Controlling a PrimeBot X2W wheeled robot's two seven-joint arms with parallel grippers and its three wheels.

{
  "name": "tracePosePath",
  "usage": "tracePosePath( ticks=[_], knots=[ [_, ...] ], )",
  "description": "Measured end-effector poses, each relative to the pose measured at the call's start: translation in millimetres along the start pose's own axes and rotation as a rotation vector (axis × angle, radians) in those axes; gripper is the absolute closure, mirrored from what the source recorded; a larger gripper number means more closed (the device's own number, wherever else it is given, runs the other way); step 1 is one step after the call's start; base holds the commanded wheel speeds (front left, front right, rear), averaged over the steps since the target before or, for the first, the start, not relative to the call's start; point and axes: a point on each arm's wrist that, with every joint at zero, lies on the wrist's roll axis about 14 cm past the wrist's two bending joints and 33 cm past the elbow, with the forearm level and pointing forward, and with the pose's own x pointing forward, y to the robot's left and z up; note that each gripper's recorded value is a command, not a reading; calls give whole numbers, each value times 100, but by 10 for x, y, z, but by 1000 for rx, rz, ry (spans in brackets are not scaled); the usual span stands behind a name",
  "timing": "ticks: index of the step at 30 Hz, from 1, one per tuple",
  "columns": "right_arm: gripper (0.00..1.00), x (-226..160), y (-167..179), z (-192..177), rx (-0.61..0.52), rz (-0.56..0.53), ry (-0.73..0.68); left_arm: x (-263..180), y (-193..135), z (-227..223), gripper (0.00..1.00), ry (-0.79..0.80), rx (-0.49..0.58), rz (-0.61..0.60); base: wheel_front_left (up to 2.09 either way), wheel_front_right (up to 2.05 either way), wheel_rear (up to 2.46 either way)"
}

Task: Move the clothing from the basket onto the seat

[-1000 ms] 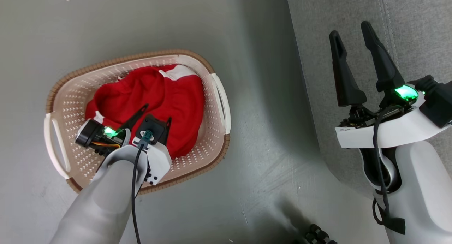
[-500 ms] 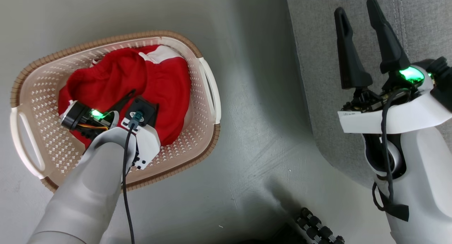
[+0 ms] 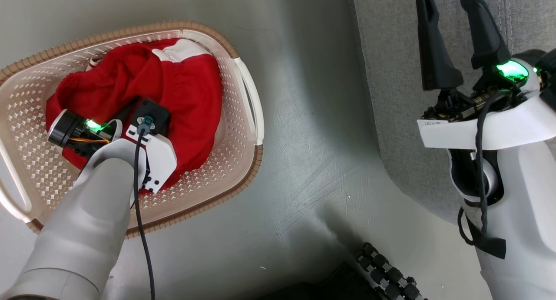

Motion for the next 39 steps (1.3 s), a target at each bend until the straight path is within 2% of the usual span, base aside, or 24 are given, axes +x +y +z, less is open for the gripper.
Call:
tracePosePath(
  ticks=[1, 2, 3, 4, 13, 21, 39],
  knots=[
    [0, 13, -3, -2, -2, 1, -1, 13, -2, -16, 34, 7, -3, -1, 0, 0, 0],
    [0, 15, -7, -14, -3, 0, 1, 24, -7, -31, 59, 12, -6, -2, 0, 0, 0],
    [0, 14, -11, -30, -3, -1, 4, 35, -12, -37, 83, 14, -10, -4, 0, 0, 0],
    [0, 13, -19, -44, -4, -3, 7, 47, -12, -34, 100, 13, -13, -4, 0, 0, 0],
    [0, 84, -25, -60, 2, -3, -1, 31, -4, 107, 100, -56, -62, 1, 0, 0, 0],
    [0, 153, 71, -64, 27, 19, -10, -75, 139, 276, 100, -136, -110, 36, 0, 0, 0],
    [0, 190, 213, 189, 21, 43, -55, -571, 351, 742, 100, -297, -165, 121, 0, 0, 0]
  ],
)
